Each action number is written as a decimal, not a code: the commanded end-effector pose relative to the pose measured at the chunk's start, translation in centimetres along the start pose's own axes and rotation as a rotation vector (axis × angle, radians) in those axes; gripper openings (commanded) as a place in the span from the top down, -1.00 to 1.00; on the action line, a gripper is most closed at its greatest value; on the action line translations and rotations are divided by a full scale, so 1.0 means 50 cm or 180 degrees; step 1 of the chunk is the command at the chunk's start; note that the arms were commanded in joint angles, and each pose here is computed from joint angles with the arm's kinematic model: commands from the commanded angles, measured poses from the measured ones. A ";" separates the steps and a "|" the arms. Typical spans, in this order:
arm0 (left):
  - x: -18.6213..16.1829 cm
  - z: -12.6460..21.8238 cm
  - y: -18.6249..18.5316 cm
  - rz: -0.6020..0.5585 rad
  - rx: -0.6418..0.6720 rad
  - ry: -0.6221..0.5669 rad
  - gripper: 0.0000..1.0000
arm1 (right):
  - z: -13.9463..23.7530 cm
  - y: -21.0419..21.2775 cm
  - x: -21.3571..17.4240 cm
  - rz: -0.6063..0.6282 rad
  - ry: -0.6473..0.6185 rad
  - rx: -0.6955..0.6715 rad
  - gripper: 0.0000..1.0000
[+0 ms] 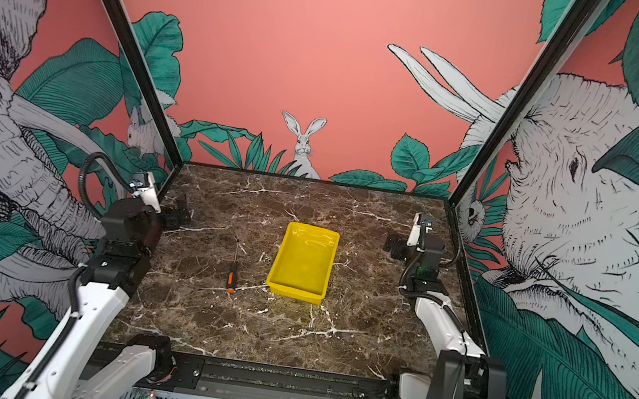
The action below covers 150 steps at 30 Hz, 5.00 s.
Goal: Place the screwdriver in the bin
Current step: 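Move the left gripper over the screwdriver handle while the right arm rises, then lower the left gripper and close it on the orange-black screwdriver handle, then lift the screwdriver with the left gripper and carry it over the yellow bin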
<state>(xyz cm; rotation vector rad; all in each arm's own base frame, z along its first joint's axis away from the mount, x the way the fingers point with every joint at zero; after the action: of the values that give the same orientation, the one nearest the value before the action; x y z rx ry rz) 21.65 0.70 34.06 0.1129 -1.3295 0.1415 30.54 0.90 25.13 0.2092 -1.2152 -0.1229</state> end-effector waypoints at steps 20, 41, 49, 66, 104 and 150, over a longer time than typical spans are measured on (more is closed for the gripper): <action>-0.195 0.025 -0.093 0.0595 -0.0833 0.2649 -0.99 | 0.185 0.122 0.048 -0.0079 0.1385 0.0935 -0.98; -0.327 -0.053 -0.158 0.0216 -0.0520 0.3154 -0.88 | 0.229 0.134 -0.009 -0.0115 0.1905 0.1395 -0.98; -0.357 -0.093 -0.177 0.0155 -0.0535 0.3266 -0.69 | 0.230 0.136 -0.026 -0.0147 0.1987 0.1551 -0.99; -0.379 -0.141 -0.206 0.0169 -0.0504 0.3336 -0.37 | 0.252 0.135 -0.034 -0.0190 0.1985 0.1600 -0.98; -0.415 -0.187 -0.237 -0.0385 -0.0669 0.3659 0.34 | 0.331 0.102 -0.093 -0.0239 0.2151 0.1163 -0.98; -0.317 -0.009 -0.172 0.0075 -0.1128 0.3224 1.00 | 0.183 0.145 -0.031 -0.0470 0.2094 0.1672 -0.98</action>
<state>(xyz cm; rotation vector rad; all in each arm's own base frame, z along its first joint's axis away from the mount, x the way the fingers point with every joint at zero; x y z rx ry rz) 21.24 -8.67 17.87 -0.2478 -0.3443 -0.0486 19.72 6.71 26.45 0.6634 -0.4638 0.0720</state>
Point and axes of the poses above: each gripper's point midway between its finger pads, its own z axis back along the fingers, its own y axis along the line the jaws close on, x = y × z, the point moved 10 cm from there along z, back along the fingers, and after that the axes turned 4 degrees about -z, right-handed, at the moved point
